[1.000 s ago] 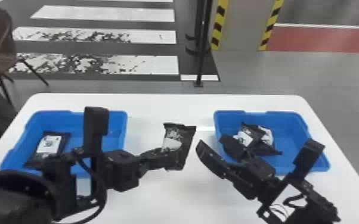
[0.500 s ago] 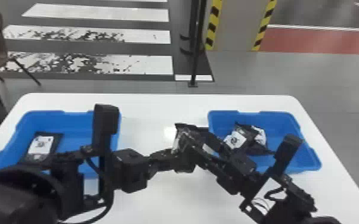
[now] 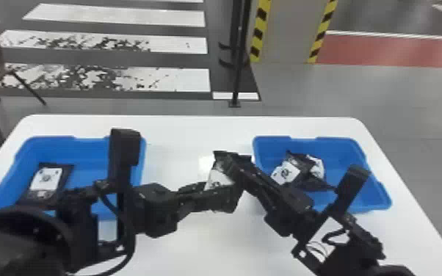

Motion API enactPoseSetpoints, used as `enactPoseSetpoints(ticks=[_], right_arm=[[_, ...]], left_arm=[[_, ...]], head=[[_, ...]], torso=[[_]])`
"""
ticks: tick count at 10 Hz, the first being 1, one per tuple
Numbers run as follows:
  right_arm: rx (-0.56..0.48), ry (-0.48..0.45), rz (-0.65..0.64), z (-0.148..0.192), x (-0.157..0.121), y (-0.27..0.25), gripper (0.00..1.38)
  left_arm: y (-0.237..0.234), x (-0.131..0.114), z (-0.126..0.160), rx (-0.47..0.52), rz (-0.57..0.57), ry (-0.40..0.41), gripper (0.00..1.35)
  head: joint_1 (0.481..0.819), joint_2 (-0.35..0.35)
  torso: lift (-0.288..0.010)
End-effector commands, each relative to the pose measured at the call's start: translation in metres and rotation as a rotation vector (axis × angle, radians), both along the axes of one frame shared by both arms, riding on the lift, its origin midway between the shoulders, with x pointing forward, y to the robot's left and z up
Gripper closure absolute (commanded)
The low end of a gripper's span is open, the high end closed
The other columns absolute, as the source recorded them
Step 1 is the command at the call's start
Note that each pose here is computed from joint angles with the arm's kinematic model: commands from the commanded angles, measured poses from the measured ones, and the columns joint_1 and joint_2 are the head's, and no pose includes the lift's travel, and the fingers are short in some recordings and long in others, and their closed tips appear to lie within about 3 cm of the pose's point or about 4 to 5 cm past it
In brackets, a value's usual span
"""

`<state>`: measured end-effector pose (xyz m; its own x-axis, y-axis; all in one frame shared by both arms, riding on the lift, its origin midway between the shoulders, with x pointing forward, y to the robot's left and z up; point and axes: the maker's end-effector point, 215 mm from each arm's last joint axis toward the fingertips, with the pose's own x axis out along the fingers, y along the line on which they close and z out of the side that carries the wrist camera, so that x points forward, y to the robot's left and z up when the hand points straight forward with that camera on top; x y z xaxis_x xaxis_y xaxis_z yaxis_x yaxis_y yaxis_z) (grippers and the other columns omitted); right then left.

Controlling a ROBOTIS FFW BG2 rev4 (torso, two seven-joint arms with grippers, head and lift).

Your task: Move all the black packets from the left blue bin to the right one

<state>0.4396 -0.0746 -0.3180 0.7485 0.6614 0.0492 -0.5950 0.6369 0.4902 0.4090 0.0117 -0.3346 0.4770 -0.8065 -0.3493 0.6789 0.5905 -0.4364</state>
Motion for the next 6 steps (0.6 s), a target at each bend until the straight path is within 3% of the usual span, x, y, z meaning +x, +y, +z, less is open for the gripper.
enactPoseSetpoints(ticks=[1, 2, 4, 6], right_arm=[[0.003, -0.005, -0.003, 0.003, 0.001, -0.002, 1.28], [0.002, -0.005, -0.008, 0.003, 0.001, -0.004, 1.28], [-0.027, -0.016, -0.058, 0.001, 0.022, -0.033, 1.28], [-0.070, -0.011, -0.118, -0.008, 0.053, -0.072, 1.28]], left_arm=[[0.015, 0.008, 0.001, -0.014, 0.047, -0.012, 0.70], [0.022, 0.010, 0.000, -0.022, 0.071, -0.011, 0.66], [0.037, 0.011, 0.006, -0.055, 0.120, -0.039, 0.33], [0.063, 0.000, 0.019, -0.076, 0.188, -0.082, 0.26]], head=[[0.695, -0.086], [0.695, -0.076], [0.695, -0.064], [0.695, -0.078]], torso=[[-0.140], [-0.140], [-0.140], [-0.140]])
